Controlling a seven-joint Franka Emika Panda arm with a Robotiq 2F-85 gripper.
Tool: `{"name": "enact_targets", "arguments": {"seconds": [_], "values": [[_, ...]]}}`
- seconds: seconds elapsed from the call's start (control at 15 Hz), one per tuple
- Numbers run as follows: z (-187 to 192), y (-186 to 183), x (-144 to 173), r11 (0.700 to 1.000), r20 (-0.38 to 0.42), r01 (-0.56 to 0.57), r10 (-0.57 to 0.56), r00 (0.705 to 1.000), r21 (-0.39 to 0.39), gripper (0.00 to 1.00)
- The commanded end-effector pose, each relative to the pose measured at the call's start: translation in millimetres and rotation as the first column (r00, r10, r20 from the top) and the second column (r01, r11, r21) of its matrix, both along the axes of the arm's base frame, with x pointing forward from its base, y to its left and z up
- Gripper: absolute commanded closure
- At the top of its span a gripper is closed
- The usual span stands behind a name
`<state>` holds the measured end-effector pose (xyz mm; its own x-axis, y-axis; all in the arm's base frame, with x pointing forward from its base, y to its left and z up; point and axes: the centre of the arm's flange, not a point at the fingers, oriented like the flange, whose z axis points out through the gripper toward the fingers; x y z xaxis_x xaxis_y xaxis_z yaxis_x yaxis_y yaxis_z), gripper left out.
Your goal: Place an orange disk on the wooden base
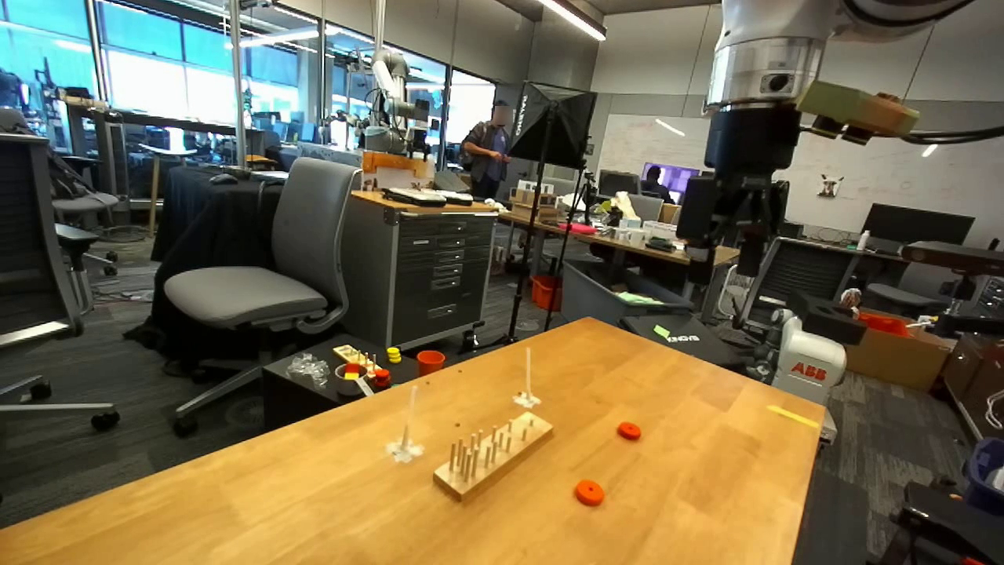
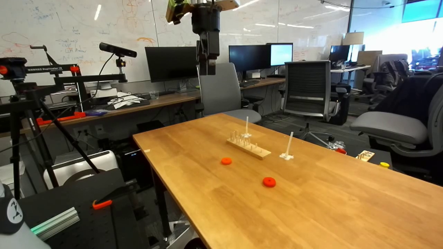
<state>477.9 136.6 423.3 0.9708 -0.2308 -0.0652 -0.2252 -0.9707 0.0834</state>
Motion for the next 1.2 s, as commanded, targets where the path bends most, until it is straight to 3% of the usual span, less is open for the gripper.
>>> {"name": "enact_targets", "arguments": {"seconds": [0.0,0.27,0.6,0.73,0.93,1.13], "values": [[-6.4,7.3,10.3,0.999,-0.018,-0.012,0.011,1.000,-0.032,0.00],[-26.5,8.3,40.7,0.997,-0.043,-0.034,0.031,0.999,-0.073,0.00],[-64.3,14.4,79.9,0.998,-0.090,0.012,-0.017,0.996,-0.054,0.00],[-84.2,15.1,93.2,0.999,-0.121,0.037,-0.039,0.992,-0.022,0.00],[-116.9,14.9,109.6,0.987,-0.169,0.127,-0.109,0.980,0.096,0.00],[-137.6,8.8,120.7,0.967,-0.142,0.200,-0.178,0.974,0.158,0.00]]}}
